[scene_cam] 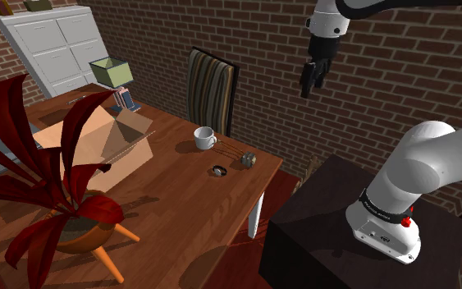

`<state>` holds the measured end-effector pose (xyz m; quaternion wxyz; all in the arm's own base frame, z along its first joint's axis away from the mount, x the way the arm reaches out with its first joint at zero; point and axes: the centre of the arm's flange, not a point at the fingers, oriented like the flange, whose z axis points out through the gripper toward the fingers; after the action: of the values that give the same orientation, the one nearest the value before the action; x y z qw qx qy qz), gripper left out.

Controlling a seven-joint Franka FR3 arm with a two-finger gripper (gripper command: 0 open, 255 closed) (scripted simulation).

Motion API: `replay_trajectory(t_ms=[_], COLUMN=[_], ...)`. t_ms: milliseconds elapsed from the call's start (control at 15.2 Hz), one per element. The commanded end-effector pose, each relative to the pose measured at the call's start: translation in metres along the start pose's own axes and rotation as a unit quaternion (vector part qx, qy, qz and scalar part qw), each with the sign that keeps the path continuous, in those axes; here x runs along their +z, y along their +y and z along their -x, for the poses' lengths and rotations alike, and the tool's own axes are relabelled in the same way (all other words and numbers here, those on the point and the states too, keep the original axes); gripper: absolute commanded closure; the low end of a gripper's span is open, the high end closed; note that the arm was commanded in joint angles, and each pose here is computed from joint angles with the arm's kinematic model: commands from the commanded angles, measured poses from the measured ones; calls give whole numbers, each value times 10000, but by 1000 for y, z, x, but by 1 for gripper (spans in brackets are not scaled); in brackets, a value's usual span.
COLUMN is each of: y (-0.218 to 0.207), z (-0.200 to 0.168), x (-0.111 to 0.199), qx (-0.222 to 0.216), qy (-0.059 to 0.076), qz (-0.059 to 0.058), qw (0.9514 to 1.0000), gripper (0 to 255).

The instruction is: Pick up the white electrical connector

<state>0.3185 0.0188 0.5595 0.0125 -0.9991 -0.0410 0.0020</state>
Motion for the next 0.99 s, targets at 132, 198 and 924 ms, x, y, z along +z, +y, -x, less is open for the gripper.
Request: replay_trajectory(t_ms=[132,198,924], y=[0,0,-1], z=[-15,-22,-106], x=[21,32,148], qx=[-25,-38,-176], qy=[18,28,129], qz=[1,2,9], qw=[10000,10000,9998], gripper=[0,0,0])
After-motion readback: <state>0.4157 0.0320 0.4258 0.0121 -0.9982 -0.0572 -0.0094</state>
